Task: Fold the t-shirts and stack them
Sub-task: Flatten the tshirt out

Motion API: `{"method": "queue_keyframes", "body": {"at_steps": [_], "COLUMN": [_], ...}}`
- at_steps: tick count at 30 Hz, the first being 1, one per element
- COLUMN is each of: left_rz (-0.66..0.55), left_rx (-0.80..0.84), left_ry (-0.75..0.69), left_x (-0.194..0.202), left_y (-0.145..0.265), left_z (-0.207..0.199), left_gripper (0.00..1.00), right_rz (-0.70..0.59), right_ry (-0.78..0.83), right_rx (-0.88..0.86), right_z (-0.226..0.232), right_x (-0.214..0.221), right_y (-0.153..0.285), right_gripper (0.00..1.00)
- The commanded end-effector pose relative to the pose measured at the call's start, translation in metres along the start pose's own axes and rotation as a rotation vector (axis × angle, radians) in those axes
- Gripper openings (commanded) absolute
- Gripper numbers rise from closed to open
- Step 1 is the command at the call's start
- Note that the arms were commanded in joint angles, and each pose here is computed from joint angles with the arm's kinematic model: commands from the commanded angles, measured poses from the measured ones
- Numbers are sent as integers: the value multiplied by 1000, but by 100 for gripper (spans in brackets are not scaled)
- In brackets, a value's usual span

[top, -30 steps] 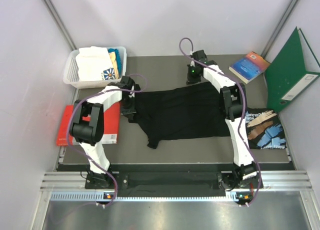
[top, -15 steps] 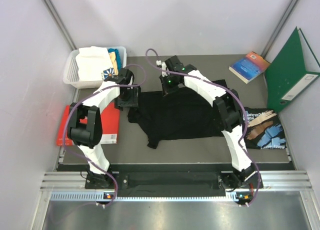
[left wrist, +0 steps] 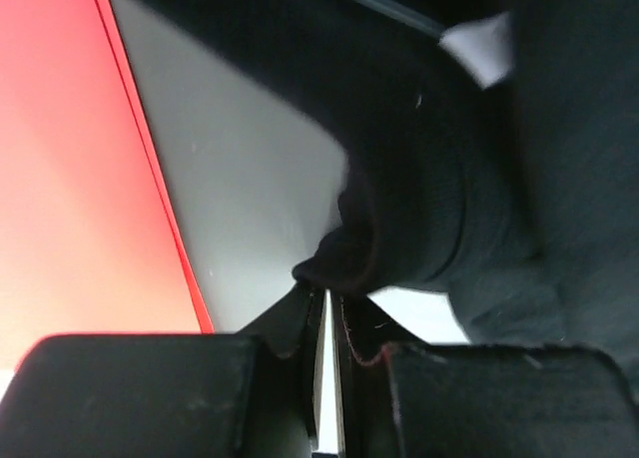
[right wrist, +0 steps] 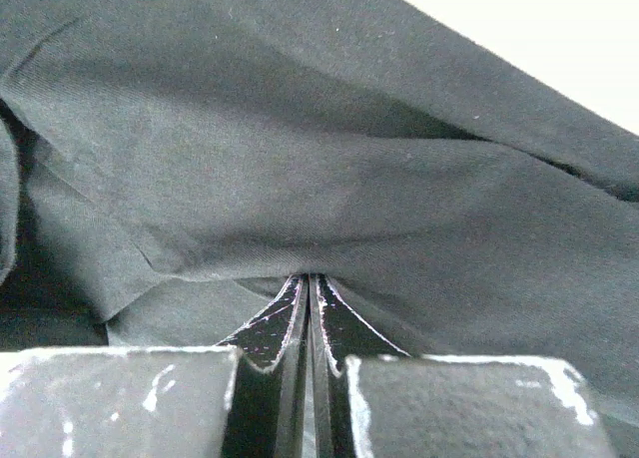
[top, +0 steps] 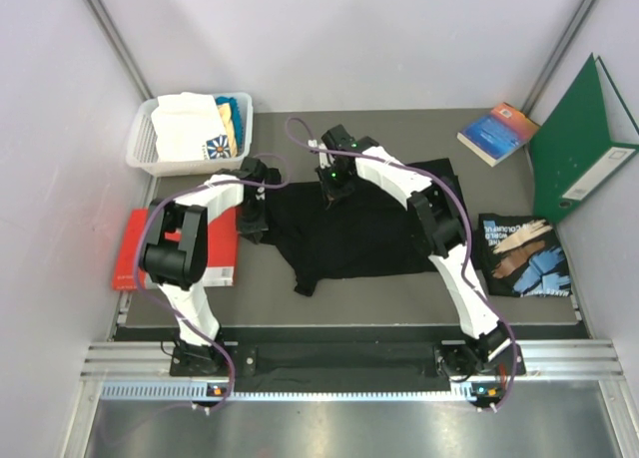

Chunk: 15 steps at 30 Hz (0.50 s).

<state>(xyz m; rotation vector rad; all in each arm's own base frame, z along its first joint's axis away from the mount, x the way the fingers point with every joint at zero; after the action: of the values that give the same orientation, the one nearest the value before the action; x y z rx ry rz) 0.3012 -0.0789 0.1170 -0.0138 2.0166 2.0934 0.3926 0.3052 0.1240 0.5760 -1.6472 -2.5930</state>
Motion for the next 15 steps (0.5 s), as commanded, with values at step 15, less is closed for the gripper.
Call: {"method": "queue_keyframes", "body": {"at_steps": [15], "left_rz": [-275], "left_rx": [-8], "left_ry": [41], "left_x": [-60], "left_y": [72], "left_z": [13], "left_gripper": [0], "right_rz": [6], "right_ry": [-34], "right_rx": [83], "right_z": [-18], "right_x": [2], "right_y": [-17], "right_gripper": [0]}}
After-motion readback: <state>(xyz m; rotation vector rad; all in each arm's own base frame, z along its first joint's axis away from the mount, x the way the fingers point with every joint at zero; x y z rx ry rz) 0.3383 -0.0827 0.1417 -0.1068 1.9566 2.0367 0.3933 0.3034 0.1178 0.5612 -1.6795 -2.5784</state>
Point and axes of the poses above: each gripper's point midway between its finger pads, its own y axis back along the fingers, its own z axis along the line the jaws close on, x = y × z, the point moved 10 cm from there along y, back along the fingers, and after that the axes turned 14 degrees about -y, right-handed, at the moved point
